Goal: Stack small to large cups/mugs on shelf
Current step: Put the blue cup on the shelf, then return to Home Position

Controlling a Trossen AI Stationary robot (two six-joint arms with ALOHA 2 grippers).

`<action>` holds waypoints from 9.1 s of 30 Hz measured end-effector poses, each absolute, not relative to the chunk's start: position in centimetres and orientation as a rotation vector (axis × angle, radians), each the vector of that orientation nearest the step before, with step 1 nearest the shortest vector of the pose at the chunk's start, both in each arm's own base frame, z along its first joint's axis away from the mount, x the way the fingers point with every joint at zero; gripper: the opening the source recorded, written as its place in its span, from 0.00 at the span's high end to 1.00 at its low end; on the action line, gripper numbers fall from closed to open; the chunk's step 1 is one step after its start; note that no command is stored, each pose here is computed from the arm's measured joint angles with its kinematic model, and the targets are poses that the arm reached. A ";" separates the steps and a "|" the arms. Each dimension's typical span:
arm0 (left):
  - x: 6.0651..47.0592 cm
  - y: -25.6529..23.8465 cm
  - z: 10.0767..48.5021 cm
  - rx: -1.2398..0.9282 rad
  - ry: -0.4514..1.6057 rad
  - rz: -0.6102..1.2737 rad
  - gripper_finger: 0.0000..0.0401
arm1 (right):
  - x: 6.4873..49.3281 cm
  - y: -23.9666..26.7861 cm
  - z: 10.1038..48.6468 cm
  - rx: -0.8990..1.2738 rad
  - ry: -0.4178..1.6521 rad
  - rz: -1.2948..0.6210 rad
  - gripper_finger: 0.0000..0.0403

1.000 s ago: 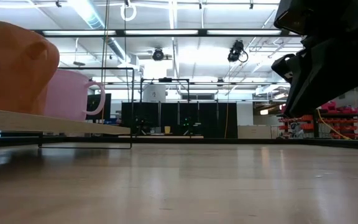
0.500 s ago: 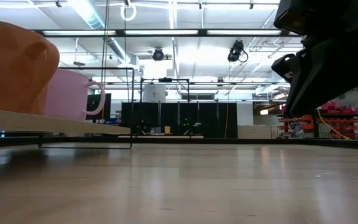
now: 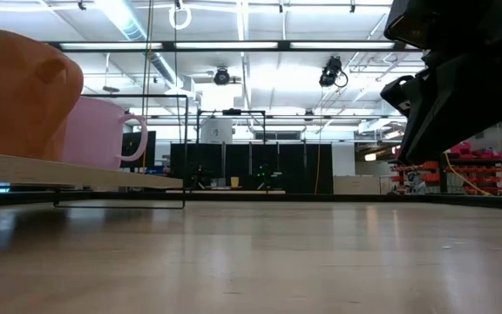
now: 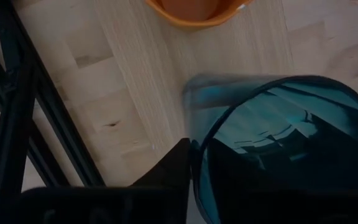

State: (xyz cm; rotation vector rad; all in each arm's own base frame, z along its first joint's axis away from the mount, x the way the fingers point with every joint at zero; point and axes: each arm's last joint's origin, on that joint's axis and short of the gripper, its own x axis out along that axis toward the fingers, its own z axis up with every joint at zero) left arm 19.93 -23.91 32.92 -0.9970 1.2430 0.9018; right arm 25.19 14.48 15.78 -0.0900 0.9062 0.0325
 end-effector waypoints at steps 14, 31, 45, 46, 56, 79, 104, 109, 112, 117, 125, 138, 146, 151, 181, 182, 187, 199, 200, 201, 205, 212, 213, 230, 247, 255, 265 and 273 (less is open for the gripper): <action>19.9 -23.9 32.9 -0.991 1.245 0.898 0.77 | 25.2 14.5 15.8 -0.090 0.906 0.032 0.87; 19.3 -23.3 34.0 -0.987 1.162 0.847 0.68 | 25.2 14.5 15.8 -0.089 0.906 0.033 0.87; 17.6 -23.6 34.7 -0.989 1.115 0.827 0.63 | 25.2 14.5 15.8 -0.090 0.906 0.033 0.87; 17.4 -23.6 34.9 -0.990 1.094 0.819 0.63 | 25.2 14.5 15.8 -0.090 0.906 0.033 0.87; 16.5 -22.9 35.9 -0.842 0.921 0.717 0.66 | 25.2 14.5 15.8 -0.090 0.906 0.033 0.87; 14.5 -17.0 42.6 0.294 0.180 0.529 0.69 | 27.8 15.4 20.0 -0.004 0.778 0.042 0.87; 13.2 -14.9 44.4 0.337 0.143 0.544 0.68 | 30.4 15.0 36.1 0.034 0.669 0.029 0.87; 13.2 -15.0 44.2 0.393 0.221 0.496 0.67 | 30.2 15.0 38.3 0.139 0.621 0.015 0.87; 13.2 -15.0 44.0 0.331 0.265 0.458 0.68 | 30.0 15.2 39.6 0.182 0.585 0.024 0.87; 13.1 -15.2 43.9 0.227 0.281 0.434 0.70 | 29.4 16.2 41.7 0.241 0.516 0.069 0.87; 12.0 -17.6 44.7 0.126 0.233 0.289 0.68 | 27.7 19.3 46.2 0.313 0.202 0.265 0.87; 8.8 -22.1 48.0 0.126 0.099 0.005 0.68 | 20.9 24.1 49.3 0.280 0.042 0.525 0.87; 7.2 -22.7 47.7 0.119 0.113 -0.086 0.67 | 17.7 26.4 49.5 0.238 0.005 0.532 0.87; 6.5 -21.8 46.1 0.102 0.169 -0.063 0.65 | 17.0 26.9 49.2 0.212 0.004 0.528 0.87; 11.3 -21.2 44.3 0.159 0.223 0.157 0.66 | 14.0 15.3 39.9 0.346 -0.222 0.505 0.87; 12.0 -21.3 44.5 0.162 0.246 0.134 0.66 | 13.9 14.9 39.7 0.349 -0.229 0.499 0.87; 15.5 -21.4 45.8 0.166 0.285 -0.073 0.66 | 13.4 14.0 38.6 0.354 -0.235 0.495 0.87; 22.7 -16.1 45.0 0.157 0.240 -0.350 0.63 | 11.6 13.6 36.5 0.371 -0.325 0.607 0.87; 23.1 -15.3 44.5 0.147 0.253 -0.351 0.63 | 11.5 13.5 36.4 0.368 -0.329 0.609 0.87; 23.5 -14.5 44.0 0.132 0.264 -0.355 0.64 | 11.3 13.4 36.5 0.370 -0.336 0.611 0.87; 22.9 -11.2 43.1 0.073 0.267 -0.300 0.65 | 11.1 13.1 36.0 0.364 -0.331 0.609 0.87; 17.1 -7.4 42.3 0.002 0.142 -0.252 0.65 | 10.3 12.1 35.2 0.369 -0.344 0.609 0.87; 16.1 -6.9 42.1 -0.012 0.098 -0.254 0.65 | 10.2 11.9 35.1 0.364 -0.349 0.607 0.87; 6.6 -2.0 36.1 0.010 -0.144 -0.081 0.66 | 8.7 8.6 32.9 0.348 -0.423 0.536 0.87; 4.3 0.2 35.9 0.207 -0.137 0.368 0.64 | 8.3 5.4 29.4 0.230 -0.417 0.406 0.87; 4.4 -0.3 36.1 0.211 -0.188 0.169 0.65 | 8.4 4.3 29.4 0.189 -0.430 0.445 0.87; 4.4 -1.5 35.6 0.138 -0.196 -0.239 0.63 | 9.7 4.2 28.8 0.217 -0.360 0.428 0.87; 4.4 -2.1 35.5 0.109 -0.202 -0.445 0.66 | 10.6 4.6 28.4 0.244 -0.301 0.434 0.87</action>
